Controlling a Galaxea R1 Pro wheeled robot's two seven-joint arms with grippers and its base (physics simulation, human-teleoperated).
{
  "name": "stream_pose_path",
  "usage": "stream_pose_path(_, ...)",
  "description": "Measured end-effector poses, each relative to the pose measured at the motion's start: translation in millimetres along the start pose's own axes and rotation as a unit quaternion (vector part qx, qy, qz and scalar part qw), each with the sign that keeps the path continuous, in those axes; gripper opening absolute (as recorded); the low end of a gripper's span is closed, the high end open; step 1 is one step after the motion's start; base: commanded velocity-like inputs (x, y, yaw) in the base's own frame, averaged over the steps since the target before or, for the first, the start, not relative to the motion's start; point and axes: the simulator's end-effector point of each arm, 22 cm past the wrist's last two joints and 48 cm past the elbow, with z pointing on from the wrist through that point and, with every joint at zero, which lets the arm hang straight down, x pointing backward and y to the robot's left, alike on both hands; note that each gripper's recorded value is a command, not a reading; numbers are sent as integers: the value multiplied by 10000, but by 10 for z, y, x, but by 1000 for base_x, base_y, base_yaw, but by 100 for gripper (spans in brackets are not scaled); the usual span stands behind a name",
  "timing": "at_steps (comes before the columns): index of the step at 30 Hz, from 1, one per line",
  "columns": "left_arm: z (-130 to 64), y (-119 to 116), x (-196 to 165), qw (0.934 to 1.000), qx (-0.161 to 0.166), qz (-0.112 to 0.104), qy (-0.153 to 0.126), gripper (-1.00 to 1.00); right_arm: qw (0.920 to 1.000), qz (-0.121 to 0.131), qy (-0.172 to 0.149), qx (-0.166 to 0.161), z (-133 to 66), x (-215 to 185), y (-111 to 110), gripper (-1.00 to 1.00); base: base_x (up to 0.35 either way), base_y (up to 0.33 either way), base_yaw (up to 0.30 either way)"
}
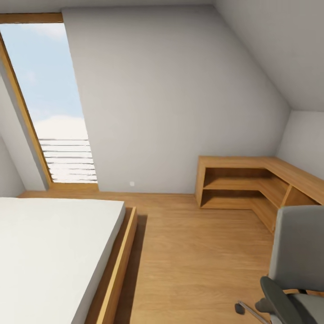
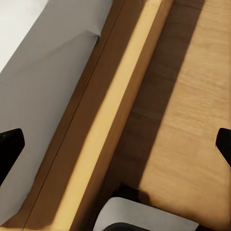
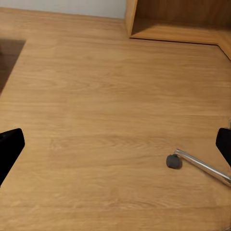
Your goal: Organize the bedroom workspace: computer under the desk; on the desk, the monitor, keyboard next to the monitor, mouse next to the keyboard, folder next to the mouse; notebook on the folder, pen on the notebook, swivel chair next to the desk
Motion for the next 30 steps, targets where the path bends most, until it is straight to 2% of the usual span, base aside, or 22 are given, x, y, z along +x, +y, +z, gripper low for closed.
stream_pose_path(6,1,1,1,10000,-1,1,2,100,10000,2,2,4,1,1,-1,100,235,1,0)
stream_pose_path(19,2,1,1,10000,-1,1,3,100,10000,6,-1,13,5,-1,-11,100,62,0,0)
stream_pose_path(30,0,0,0,10000,0,0,0,100,10000,5,-3,12,4,-2,-11,100,264,0,0)
